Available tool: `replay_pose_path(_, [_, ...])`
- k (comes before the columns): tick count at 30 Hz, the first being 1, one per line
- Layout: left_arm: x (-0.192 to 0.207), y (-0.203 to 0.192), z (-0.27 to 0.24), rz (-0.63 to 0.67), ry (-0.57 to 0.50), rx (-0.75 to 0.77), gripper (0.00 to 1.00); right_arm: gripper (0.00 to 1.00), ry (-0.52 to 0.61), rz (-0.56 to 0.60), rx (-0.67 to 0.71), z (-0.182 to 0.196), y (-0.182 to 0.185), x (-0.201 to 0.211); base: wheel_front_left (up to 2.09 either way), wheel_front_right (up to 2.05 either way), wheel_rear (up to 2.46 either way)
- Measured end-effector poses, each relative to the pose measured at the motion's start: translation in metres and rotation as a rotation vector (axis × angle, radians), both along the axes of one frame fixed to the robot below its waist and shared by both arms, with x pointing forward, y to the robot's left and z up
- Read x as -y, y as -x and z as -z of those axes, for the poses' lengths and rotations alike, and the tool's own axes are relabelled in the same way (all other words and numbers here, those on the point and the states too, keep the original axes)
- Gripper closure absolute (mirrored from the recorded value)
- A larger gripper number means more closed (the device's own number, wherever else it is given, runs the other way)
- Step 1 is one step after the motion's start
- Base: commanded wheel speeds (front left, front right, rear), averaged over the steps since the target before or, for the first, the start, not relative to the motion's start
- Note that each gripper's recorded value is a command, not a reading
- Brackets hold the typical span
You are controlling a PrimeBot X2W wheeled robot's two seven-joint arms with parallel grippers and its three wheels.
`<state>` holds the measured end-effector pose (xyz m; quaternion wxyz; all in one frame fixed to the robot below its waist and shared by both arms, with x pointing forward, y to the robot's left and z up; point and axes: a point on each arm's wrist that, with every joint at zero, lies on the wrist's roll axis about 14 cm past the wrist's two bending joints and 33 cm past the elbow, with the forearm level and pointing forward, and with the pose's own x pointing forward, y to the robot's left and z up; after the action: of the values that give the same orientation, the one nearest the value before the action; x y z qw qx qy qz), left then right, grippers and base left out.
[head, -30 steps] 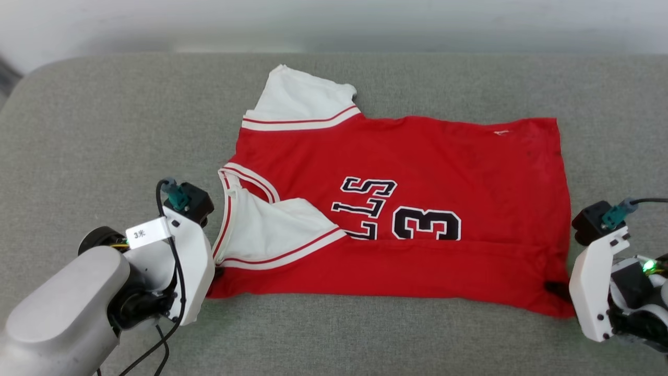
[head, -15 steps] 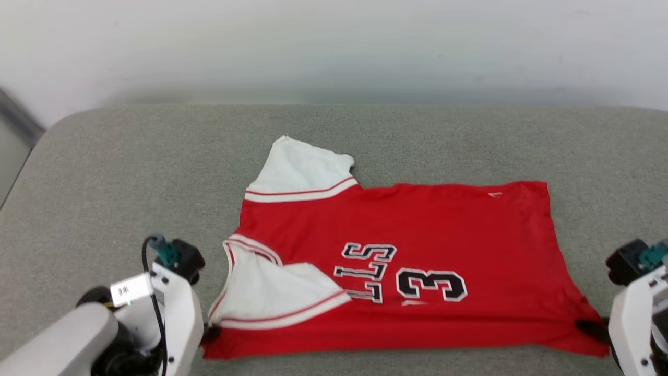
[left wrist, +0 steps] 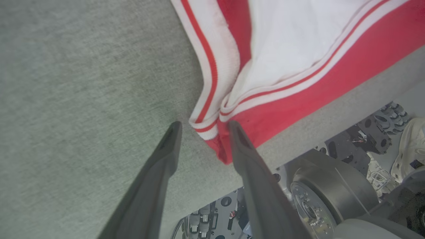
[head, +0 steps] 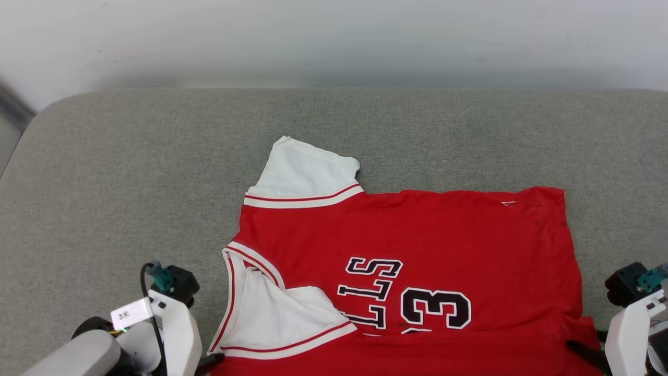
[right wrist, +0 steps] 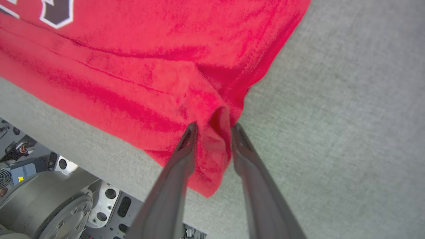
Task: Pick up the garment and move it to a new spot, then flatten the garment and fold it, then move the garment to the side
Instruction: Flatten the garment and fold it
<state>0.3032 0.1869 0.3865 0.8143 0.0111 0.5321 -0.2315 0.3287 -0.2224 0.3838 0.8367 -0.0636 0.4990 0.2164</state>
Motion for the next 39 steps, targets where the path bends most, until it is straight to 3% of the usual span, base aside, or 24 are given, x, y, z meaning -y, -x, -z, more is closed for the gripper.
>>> replay_pose_path(6, [-0.009, -0.033, -0.034, -0.021, -0.002, 0.154, 0.00, 0.00, -0.036, -0.008, 0.264, -0.043, -0.037, -0.007, 0.00, 0.00, 0.00])
replay_pose_path(12, [-0.016, -0.094, -0.090, -0.036, -0.032, 0.434, 0.00, 0.00, -0.129, 0.055, 0.632, -0.103, -0.082, -0.015, 0.00, 0.00, 0.00])
replay_pose_path(18, [-0.015, -0.150, -0.126, -0.023, -0.075, 0.589, 0.00, 0.00, -0.197, 0.151, 0.912, -0.143, -0.108, -0.015, 0.00, 0.00, 0.00])
replay_pose_path(27, [0.006, -0.229, -0.146, -0.018, -0.058, 0.608, 0.00, 0.00, -0.216, 0.216, 1.028, -0.141, -0.108, -0.021, 0.00, 0.00, 0.00])
replay_pose_path(39, [0.035, -0.285, -0.083, 0.026, -0.090, 0.263, 0.00, 0.00, -0.172, 0.245, 0.970, -0.108, -0.120, -0.017, 0.00, 0.00, 0.00])
